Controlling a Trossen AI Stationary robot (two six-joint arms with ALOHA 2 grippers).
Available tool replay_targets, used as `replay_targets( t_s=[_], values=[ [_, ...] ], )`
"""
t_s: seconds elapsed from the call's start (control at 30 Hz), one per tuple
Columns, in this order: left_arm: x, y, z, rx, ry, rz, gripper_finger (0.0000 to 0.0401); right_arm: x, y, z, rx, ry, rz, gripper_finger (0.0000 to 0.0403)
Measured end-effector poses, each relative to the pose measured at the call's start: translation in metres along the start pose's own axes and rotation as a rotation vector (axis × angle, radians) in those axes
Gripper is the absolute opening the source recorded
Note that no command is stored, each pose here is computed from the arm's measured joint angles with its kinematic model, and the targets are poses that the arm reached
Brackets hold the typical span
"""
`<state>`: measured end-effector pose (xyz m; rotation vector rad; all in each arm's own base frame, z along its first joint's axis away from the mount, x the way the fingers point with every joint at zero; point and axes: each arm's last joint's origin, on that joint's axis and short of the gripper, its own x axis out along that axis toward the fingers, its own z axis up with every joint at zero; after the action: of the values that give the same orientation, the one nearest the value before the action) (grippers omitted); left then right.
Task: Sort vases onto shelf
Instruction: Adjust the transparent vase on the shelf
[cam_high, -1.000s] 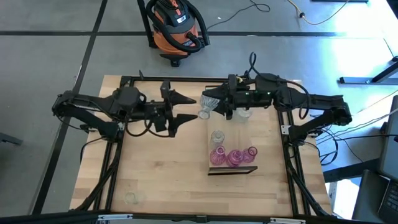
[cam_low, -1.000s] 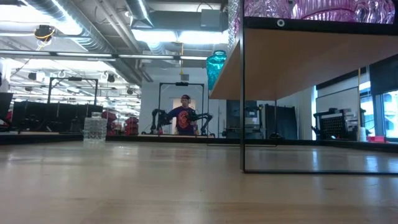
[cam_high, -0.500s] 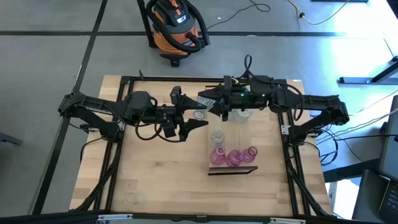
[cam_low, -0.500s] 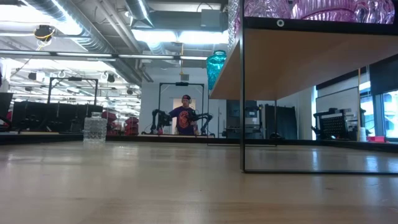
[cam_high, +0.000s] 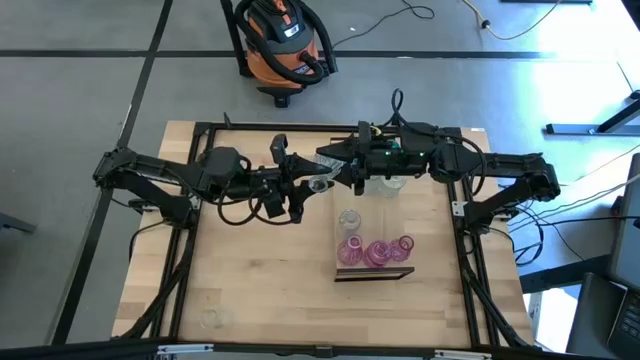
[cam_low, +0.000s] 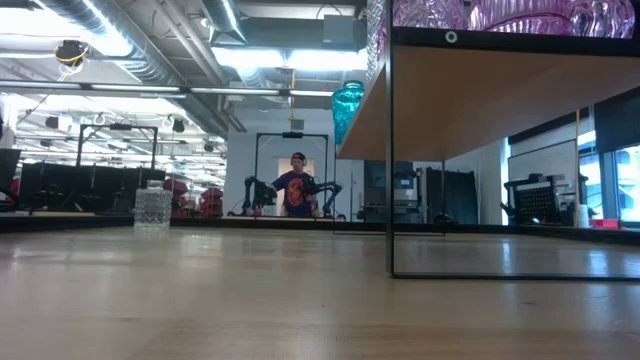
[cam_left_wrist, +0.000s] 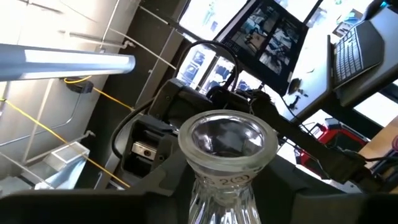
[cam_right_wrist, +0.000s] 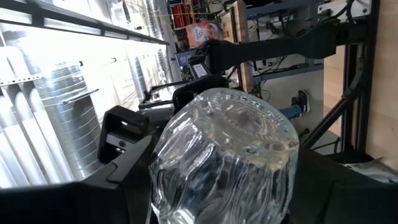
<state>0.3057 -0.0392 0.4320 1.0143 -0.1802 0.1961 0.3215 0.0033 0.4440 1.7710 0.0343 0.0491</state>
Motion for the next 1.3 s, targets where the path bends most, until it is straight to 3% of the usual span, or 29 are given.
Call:
replay_targets(
  t_s=[0.33,0.5,0.83,1.03,1.3],
  values=[
    [-0.001,0.000,0.005,-0.005,0.039,0.059,0.0113,0.000,0.003,0.000,-0.049,0.013,0.028,0.0254],
    [-0.004,0.001,0.010,-0.061,0.080,0.102,0.0113,0.001,0.004,0.000,-0.105,0.019,0.050,0.0284],
    [-0.017,0.008,0.015,-0.355,0.187,0.189,0.0113,-0.016,0.019,-0.007,-0.278,0.069,0.107,0.0374],
    [-0.018,0.002,0.001,-0.735,0.252,0.116,0.0113,-0.054,0.044,-0.013,-0.509,0.026,0.190,0.0366],
    [0.004,-0.016,-0.048,-0.976,0.400,0.005,0.0113,-0.110,0.059,-0.035,-0.742,-0.102,0.176,0.0337]
  ],
)
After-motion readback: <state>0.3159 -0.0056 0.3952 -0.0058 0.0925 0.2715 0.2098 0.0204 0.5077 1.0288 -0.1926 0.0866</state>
